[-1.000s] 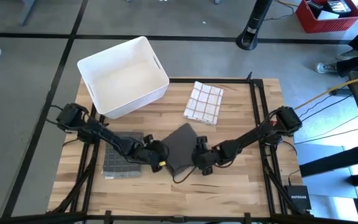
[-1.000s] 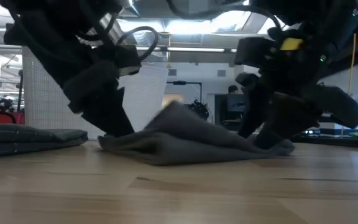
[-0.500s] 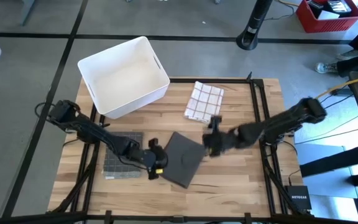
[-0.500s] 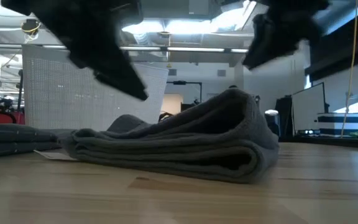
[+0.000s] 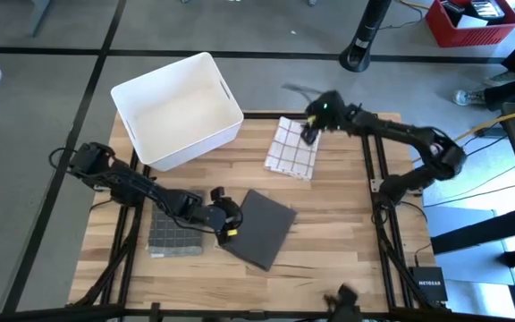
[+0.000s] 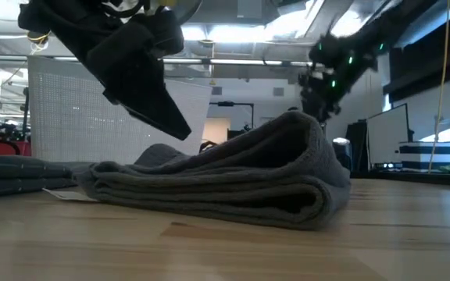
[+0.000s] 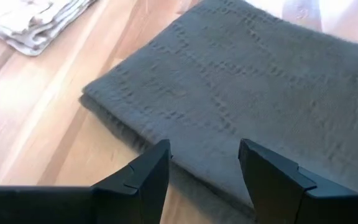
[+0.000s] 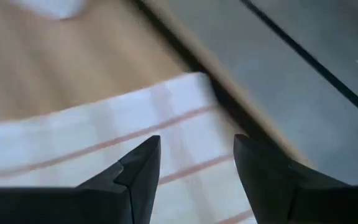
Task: Fold towel
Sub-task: Stack the folded brown-white towel on top of the folded gray towel
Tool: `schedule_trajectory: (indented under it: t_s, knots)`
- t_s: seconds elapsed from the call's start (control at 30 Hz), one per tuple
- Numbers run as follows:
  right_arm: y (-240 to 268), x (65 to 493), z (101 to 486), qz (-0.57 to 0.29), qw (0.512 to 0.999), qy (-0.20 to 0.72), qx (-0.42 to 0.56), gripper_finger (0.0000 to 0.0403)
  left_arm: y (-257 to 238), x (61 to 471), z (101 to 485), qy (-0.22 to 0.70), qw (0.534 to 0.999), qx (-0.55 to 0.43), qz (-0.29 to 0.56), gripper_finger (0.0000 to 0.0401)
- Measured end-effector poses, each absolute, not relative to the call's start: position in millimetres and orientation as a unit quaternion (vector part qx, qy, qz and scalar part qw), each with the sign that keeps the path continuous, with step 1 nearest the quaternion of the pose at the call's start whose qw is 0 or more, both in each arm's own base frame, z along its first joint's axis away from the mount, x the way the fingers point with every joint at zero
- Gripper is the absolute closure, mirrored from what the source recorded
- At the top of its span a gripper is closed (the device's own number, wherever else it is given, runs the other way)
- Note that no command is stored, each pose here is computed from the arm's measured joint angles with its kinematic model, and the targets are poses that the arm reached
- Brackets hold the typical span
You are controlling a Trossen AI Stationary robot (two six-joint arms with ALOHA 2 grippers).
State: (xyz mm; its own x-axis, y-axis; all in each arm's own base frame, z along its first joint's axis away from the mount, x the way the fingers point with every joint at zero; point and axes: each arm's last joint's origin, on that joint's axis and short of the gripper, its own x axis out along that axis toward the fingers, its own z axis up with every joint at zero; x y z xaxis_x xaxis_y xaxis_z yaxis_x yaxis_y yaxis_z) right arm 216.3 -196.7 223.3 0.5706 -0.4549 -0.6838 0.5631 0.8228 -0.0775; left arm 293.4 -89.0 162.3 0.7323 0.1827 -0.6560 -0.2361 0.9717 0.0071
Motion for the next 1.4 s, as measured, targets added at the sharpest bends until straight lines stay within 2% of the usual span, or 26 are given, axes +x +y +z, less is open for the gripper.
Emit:
schedule_trajectory:
  t_s: [0.17,0.37,0.57,1.0,1.2,1.4]
  knots:
    - [-247,193,190,-0.363,0.845,0.378,0.108,0.0196,-84,294,162,0.353,0.928,-0.024,0.115,0.0217]
    - [-277,190,166,-0.281,0.864,0.37,0.191,0.0164,-76,295,160,0.364,0.923,-0.029,0.122,0.0217]
    - [-304,194,151,-0.267,0.858,0.384,0.212,0.0122,-69,297,160,0.365,0.92,-0.043,0.133,0.0217]
    - [-310,197,135,-0.18,0.863,0.403,0.247,0.0127,-67,295,159,0.374,0.915,-0.049,0.141,0.0217]
    - [-307,196,143,-0.176,0.865,0.405,0.239,0.0128,-67,295,158,0.375,0.915,-0.053,0.143,0.0217]
    - [-304,193,129,-0.172,0.845,0.443,0.246,0.0128,-67,295,158,0.376,0.914,-0.052,0.143,0.0217]
